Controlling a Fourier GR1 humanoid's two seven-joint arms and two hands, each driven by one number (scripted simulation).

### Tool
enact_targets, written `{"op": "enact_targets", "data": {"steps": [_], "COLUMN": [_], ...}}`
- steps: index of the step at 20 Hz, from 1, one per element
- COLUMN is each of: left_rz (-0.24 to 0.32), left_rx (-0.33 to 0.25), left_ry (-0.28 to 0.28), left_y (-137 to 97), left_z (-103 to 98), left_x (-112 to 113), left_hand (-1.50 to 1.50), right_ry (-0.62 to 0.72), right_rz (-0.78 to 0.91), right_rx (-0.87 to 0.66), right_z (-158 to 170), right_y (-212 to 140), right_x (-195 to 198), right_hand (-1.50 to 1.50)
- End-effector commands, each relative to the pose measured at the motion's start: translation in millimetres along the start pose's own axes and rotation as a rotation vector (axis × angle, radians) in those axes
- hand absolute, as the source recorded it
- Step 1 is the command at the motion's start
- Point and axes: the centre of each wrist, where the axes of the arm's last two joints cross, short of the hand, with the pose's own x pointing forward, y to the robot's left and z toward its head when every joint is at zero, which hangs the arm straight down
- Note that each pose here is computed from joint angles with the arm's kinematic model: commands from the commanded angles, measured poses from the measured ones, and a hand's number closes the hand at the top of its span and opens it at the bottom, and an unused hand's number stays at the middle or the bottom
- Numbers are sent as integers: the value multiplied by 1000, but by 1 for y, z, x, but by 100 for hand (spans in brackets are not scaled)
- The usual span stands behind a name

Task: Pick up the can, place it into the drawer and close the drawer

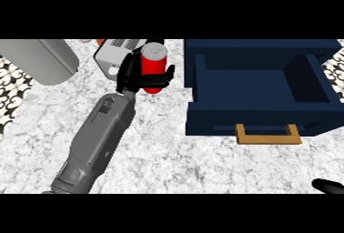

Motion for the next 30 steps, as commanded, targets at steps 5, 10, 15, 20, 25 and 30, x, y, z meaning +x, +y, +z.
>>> {"op": "enact_targets", "data": {"steps": [5, 10, 15, 20, 25, 30], "left_rz": [2, -78, -83, -120, -142, -190], "left_rx": [-29, -41, -44, -45, -43, -20], "left_ry": [-38, -39, -26, -6, 14, 12], "left_y": [-48, -83, -103, -132, -143, -152], "left_z": [-13, -26, -41, -44, -58, -63], "left_x": [89, 131, 156, 171, 182, 190], "left_hand": [150, 150, 150, 150, 150, 150], "right_ry": [-17, -18, -1, -22, -54, -29], "right_rz": [12, -7, 9, 7, -19, -18], "right_rx": [-4, 0, 10, 11, 26, 32], "right_z": [-2, -6, -5, -5, -18, -5], "right_y": [-5, 5, -5, 2, 10, 5], "right_x": [3, -4, -3, 8, 17, 11], "right_hand": [-150, -150, -150, -150, -150, -150]}}
